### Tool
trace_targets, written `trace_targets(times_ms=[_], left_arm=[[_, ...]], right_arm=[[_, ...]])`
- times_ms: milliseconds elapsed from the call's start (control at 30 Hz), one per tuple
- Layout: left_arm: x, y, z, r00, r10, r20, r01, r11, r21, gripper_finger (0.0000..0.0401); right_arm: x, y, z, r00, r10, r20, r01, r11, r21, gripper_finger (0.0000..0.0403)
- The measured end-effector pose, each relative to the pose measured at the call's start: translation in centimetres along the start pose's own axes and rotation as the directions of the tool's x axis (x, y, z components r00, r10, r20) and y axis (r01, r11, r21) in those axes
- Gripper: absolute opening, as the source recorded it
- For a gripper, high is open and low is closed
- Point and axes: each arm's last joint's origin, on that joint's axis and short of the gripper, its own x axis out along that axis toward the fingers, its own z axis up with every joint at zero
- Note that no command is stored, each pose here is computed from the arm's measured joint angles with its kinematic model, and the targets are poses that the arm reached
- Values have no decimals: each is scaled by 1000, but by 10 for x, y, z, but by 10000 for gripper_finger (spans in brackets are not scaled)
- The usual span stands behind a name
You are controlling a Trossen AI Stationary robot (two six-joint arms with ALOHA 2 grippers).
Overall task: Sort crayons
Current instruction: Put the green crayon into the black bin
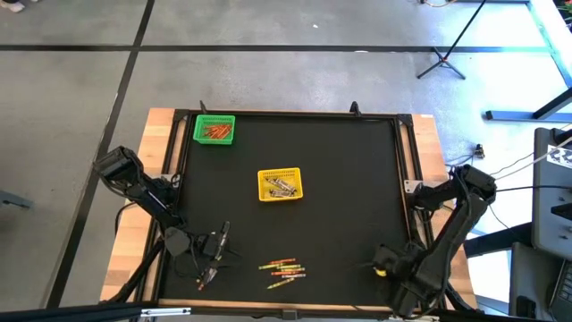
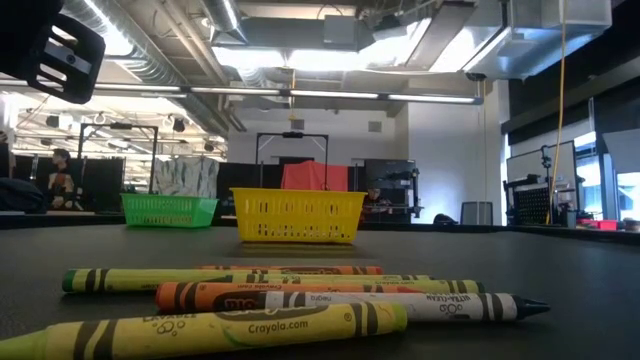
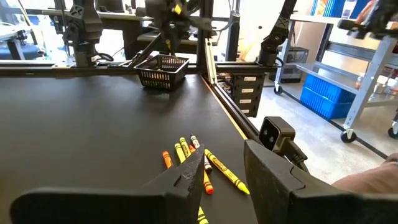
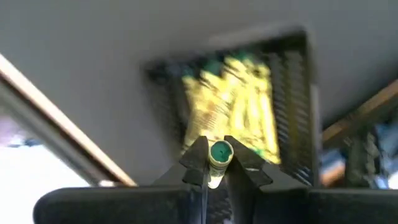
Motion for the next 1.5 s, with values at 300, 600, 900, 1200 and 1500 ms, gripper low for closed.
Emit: trace_targets(times_ms=[300,600,900,1200,1500], left_arm=[[0,0,0,1000,0,0,0,1000,-8,98],[0,0,0,1000,7,-1,-7,1000,-27,98],[13,-17,3,994,-10,-110,8,1000,-15,98],[17,-46,0,821,-15,-571,-108,978,-181,98],[-5,-68,30,487,73,-870,-455,872,-182,98]], right_arm=[[33,-16,-6,992,-104,-75,109,992,70,66],[31,-5,19,984,22,174,-23,1000,1,170],[19,29,58,651,254,716,-114,964,-238,189],[36,71,107,414,311,856,55,930,-364,186],[69,97,155,278,325,904,132,919,-371,186]])
